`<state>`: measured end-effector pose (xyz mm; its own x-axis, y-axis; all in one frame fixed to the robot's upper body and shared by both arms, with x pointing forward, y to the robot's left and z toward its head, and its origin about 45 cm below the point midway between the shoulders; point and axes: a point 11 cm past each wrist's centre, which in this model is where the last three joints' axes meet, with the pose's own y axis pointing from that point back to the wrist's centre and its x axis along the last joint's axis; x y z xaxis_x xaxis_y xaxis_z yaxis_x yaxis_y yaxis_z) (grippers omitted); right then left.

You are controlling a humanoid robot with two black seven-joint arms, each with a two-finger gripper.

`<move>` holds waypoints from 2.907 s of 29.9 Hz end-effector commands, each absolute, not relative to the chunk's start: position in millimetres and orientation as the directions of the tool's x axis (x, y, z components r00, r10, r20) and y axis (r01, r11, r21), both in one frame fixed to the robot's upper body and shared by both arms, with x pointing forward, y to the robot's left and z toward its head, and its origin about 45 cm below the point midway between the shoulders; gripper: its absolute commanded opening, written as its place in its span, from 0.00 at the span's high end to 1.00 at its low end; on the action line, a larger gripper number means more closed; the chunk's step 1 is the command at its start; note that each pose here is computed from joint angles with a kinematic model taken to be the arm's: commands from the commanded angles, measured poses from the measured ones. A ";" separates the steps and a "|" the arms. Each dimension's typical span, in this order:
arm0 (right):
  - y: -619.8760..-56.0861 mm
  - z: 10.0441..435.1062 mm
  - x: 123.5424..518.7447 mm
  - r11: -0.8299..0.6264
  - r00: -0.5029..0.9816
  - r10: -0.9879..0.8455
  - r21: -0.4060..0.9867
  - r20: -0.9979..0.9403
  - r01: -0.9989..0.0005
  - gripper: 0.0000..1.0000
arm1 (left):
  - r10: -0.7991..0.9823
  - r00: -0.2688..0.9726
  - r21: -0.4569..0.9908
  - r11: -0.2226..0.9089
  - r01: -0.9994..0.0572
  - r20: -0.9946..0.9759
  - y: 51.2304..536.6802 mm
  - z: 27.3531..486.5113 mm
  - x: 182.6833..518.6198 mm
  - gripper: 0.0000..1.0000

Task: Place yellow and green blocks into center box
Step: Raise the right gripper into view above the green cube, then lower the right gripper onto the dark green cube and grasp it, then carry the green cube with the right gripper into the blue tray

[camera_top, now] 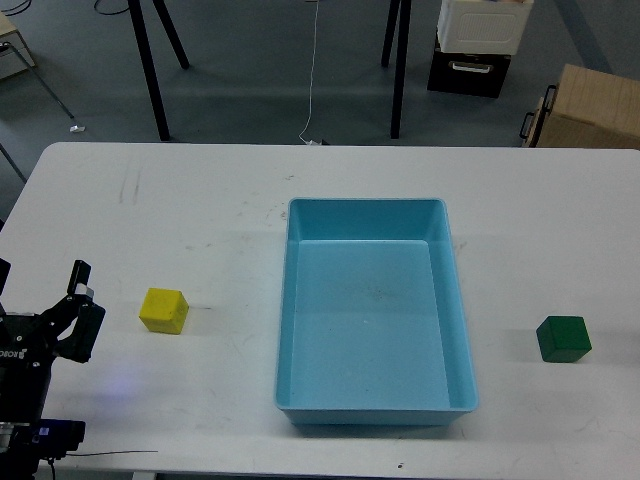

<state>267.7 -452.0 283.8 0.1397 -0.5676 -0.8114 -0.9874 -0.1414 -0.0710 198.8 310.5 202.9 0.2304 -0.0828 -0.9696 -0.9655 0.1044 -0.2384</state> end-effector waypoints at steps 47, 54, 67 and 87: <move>-344.8 217.9 304.7 -0.046 0.969 0.050 0.969 0.244 -0.242 0.00 | -0.125 0.247 -0.267 0.186 -0.946 -0.961 254.3 199.2 212.4 0.00; -354.8 198.8 293.0 -0.025 0.980 0.025 0.980 0.196 -0.195 0.00 | -0.124 0.243 -0.263 0.182 -0.948 -0.962 254.9 197.8 212.0 0.00; -335.5 166.5 293.3 -0.032 0.980 0.049 0.981 0.195 -0.193 0.46 | -0.122 0.223 -0.242 0.178 -0.954 -0.967 256.0 190.6 211.5 0.00; -241.7 277.4 335.7 -0.278 0.912 0.076 0.887 0.404 -0.370 1.00 | -0.112 0.211 -0.230 0.194 -0.954 -0.971 252.3 186.4 211.4 0.00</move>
<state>321.3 -278.3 241.3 0.9326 0.0584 0.3562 -0.3376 -0.2079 0.9180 211.2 253.6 185.9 0.2087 -0.1209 -0.9705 -0.9554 0.1866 -0.2287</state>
